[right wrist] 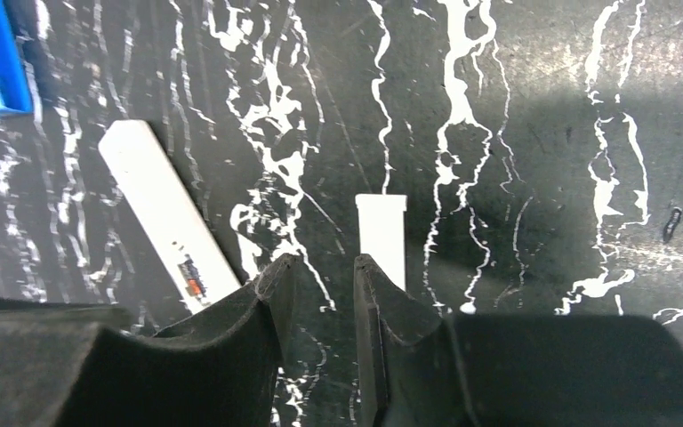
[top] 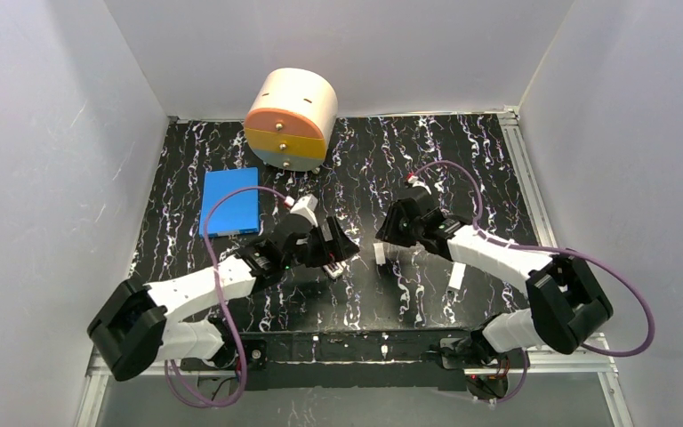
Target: Load the batteries into the remote control
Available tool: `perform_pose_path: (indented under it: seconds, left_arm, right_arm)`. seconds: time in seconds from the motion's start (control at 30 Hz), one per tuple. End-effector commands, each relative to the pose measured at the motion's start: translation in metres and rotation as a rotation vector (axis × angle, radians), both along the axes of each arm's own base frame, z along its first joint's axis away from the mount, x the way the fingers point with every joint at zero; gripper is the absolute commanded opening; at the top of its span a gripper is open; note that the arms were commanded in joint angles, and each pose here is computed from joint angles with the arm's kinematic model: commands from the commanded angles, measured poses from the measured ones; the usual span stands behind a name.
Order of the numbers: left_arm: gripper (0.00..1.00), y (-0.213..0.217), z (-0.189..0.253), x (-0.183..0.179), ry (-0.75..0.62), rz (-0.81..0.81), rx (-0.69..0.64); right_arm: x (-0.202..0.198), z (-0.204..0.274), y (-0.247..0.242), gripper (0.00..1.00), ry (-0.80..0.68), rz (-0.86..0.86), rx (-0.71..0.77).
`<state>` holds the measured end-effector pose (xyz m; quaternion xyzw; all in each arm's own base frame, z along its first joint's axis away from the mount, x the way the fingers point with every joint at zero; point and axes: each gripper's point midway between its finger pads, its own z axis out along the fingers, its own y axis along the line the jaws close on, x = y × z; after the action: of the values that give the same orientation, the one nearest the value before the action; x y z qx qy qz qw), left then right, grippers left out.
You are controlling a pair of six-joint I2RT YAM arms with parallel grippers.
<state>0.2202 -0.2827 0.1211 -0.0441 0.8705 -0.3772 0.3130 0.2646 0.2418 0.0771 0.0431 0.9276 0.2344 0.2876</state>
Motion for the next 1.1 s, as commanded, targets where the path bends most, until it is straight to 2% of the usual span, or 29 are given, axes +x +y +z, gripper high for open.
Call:
perform_pose_path:
  seconds: [0.0, 0.17, 0.27, 0.4, 0.77, 0.97, 1.07]
  left_arm:
    - [0.85, -0.010, -0.010, 0.002, -0.022, -0.048, 0.047]
    - [0.82, 0.004, -0.014, 0.013, -0.046, 0.072, 0.076]
    - [0.82, 0.014, -0.005, 0.015, -0.081, 0.117, 0.061]
    - [0.83, 0.014, 0.005, 0.014, -0.111, 0.103, 0.036]
    - [0.82, 0.003, 0.023, 0.013, -0.197, 0.051, -0.055]
    - [0.82, 0.006, 0.021, 0.013, -0.219, 0.048, -0.046]
    - [0.82, 0.007, 0.020, 0.012, -0.222, 0.046, -0.041]
  right_arm:
    - [0.006, 0.017, 0.010, 0.40, -0.015, -0.019, 0.095]
    - [-0.003, -0.014, -0.011, 0.50, 0.012, 0.116, -0.276]
    - [-0.007, -0.022, -0.021, 0.60, 0.022, 0.136, -0.383]
    - [-0.011, -0.029, -0.019, 0.65, 0.025, 0.179, -0.437]
    - [-0.013, -0.050, -0.006, 0.64, 0.080, 0.251, -0.497]
    - [-0.013, -0.061, -0.001, 0.59, 0.121, 0.263, -0.506]
    - [-0.016, -0.065, -0.003, 0.51, 0.151, 0.246, -0.514]
